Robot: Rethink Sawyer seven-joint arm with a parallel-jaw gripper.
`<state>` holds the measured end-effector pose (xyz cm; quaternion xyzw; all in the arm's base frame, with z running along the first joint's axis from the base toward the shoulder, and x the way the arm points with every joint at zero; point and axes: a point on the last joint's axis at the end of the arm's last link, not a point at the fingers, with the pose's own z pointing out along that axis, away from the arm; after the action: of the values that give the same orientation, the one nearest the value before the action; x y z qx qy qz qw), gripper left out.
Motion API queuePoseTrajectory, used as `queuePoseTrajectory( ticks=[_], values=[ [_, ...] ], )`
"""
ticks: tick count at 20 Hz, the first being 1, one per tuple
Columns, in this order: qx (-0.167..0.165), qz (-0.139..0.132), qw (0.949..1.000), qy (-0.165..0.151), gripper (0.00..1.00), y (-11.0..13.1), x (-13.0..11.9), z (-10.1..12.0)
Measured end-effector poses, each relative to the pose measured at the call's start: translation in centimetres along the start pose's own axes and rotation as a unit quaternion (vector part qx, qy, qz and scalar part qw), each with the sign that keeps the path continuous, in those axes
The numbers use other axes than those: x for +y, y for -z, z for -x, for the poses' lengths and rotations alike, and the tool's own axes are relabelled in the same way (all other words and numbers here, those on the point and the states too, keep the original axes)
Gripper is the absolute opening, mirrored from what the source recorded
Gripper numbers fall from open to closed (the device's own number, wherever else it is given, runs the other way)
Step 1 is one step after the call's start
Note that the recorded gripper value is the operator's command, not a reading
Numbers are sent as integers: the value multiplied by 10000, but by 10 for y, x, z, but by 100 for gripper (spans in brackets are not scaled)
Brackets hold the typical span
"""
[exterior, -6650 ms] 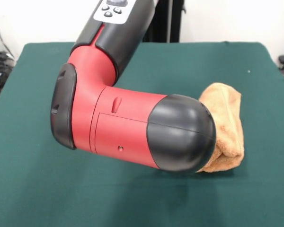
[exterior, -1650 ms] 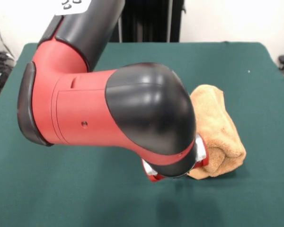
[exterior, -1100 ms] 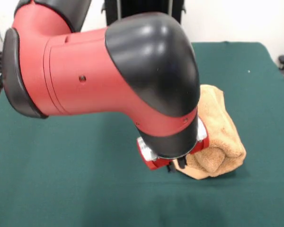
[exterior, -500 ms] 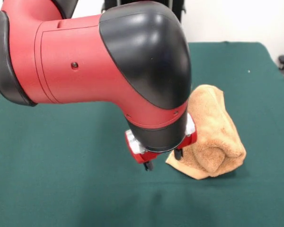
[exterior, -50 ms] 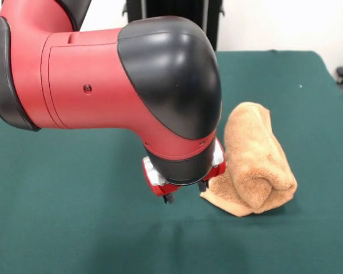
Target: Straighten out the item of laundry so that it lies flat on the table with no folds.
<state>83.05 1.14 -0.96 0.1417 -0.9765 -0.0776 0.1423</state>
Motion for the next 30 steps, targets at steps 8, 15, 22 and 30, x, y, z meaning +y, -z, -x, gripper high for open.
queuePoseTrajectory(
  ticks=[8, 15, 22, 30],
  values=[
    [-7, 181, 9998, -18, 100, 0, 3, -2],
    [-291, 323, 9990, -31, 100, 3, 5, 5],
    [-409, 320, 9986, -65, 100, -6, 3, 6],
    [-264, 302, 9992, -74, 100, -25, 3, 2]
  ],
)
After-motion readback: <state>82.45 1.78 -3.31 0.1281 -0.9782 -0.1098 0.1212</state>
